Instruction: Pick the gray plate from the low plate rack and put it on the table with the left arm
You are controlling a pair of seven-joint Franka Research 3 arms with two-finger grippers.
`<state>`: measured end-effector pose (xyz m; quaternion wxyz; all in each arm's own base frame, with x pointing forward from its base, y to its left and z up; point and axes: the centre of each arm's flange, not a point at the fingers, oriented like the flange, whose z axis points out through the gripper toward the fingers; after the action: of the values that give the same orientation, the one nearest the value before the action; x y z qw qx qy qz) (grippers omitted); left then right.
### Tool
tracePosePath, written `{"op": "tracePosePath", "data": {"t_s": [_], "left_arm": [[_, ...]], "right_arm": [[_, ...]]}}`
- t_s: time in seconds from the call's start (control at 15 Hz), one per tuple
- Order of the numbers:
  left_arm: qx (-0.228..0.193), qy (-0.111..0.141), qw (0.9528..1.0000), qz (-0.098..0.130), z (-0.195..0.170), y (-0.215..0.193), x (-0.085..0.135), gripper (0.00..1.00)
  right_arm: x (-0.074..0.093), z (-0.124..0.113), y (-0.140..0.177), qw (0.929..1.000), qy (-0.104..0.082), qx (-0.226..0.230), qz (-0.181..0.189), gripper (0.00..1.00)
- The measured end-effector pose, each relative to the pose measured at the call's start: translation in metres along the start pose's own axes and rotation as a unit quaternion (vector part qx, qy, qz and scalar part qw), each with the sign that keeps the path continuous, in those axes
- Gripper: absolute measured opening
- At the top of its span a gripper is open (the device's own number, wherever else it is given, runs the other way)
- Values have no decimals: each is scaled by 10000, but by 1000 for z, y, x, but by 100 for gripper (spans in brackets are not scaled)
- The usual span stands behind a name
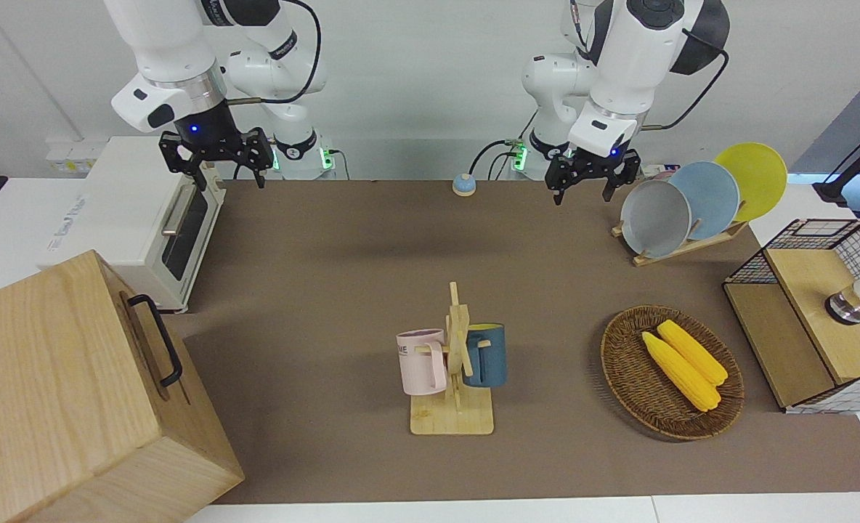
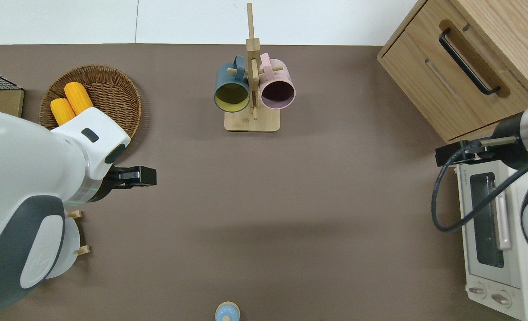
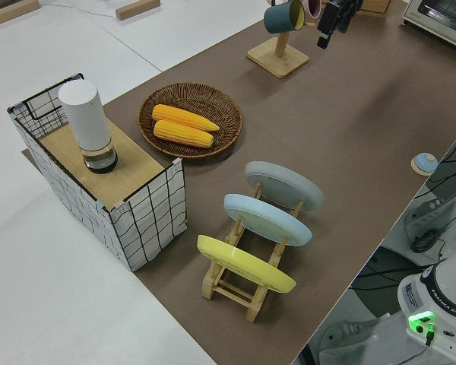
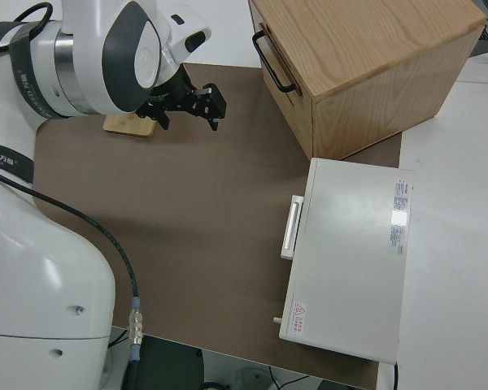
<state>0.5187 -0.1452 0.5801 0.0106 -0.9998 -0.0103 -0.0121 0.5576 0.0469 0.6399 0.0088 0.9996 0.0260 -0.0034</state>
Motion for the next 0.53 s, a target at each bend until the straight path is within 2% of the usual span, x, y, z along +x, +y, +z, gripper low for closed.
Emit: {"op": "tracePosePath", "data": {"t_s": [0.33, 0.53], "left_arm": [[-13, -170, 9997, 145, 9, 17, -4, 100], [-90, -268, 9995, 142, 16, 20, -2, 100]], "right_arm": [[0, 0, 0, 10000, 0, 0, 0, 99], [0, 0, 0, 10000, 0, 0, 0, 99]]}}
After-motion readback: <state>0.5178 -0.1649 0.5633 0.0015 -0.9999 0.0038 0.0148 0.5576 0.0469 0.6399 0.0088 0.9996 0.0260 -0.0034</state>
